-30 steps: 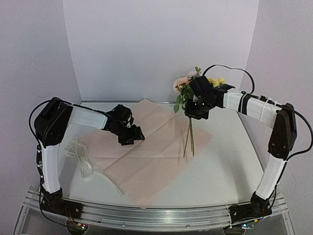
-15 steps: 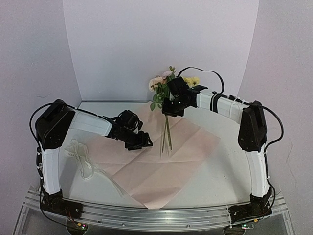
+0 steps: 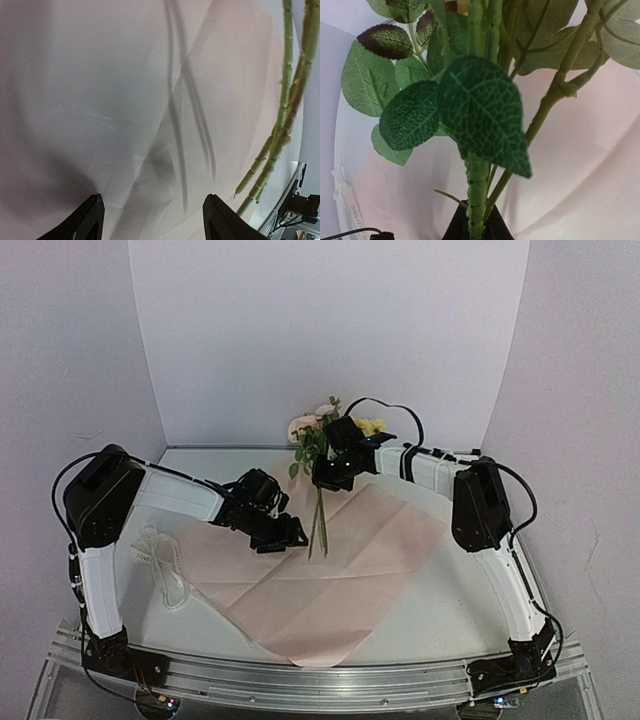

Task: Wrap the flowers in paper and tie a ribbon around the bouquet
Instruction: Adjust the flattened wrapping paper at the center of the board, then place the fake flower on the flattened wrapping paper.

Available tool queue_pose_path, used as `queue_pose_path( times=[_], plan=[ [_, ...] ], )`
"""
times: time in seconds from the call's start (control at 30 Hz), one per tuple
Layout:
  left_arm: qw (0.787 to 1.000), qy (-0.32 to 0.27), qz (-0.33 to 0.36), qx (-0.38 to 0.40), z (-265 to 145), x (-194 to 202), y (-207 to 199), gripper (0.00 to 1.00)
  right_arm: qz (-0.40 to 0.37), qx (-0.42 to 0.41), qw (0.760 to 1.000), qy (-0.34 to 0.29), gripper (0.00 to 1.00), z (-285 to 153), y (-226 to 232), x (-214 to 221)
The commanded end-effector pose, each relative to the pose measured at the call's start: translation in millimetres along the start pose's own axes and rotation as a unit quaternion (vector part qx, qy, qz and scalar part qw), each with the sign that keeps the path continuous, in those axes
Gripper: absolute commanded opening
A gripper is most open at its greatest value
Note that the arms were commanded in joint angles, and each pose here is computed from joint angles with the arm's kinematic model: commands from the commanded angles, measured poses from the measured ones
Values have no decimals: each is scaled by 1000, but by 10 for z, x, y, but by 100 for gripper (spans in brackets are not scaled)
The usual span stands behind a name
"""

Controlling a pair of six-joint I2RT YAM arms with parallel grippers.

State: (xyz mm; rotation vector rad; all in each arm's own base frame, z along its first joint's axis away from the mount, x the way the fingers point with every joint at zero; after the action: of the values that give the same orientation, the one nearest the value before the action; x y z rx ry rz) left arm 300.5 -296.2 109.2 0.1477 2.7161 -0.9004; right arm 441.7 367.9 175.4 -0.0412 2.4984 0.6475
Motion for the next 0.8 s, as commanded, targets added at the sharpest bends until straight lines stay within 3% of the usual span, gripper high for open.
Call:
queue_pose_path(
  times=[0.0,0.4,0.53,0.77],
  plan=[
    [999,19,-2,-41,-107,115,75,70,6,-51,998,-26,0,100,159,-91],
    [992,-71,-58,-82,-801,-73,166,66,22,-56,998,-19,0,77,202,-33],
    [985,-67,-99,-121,-907,-30,440,63,28,-63,998,-12,0,67,228,-14],
    [982,-34,-115,-145,-721,41,741,57,30,-79,996,-11,0,80,372,47]
  ],
)
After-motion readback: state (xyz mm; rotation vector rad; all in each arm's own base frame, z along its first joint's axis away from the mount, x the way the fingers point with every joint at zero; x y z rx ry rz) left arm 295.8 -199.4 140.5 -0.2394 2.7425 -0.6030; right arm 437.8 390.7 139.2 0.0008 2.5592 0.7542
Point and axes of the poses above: each gripper's point midway between its finger pads, its own z axis out along the fingers, its own y axis along the line the jaws close on, x = y × z, the point moved 10 cm from there along -z, back along the fingers, and after that the axes turned 1 degree about -z, right-handed, at the moved point
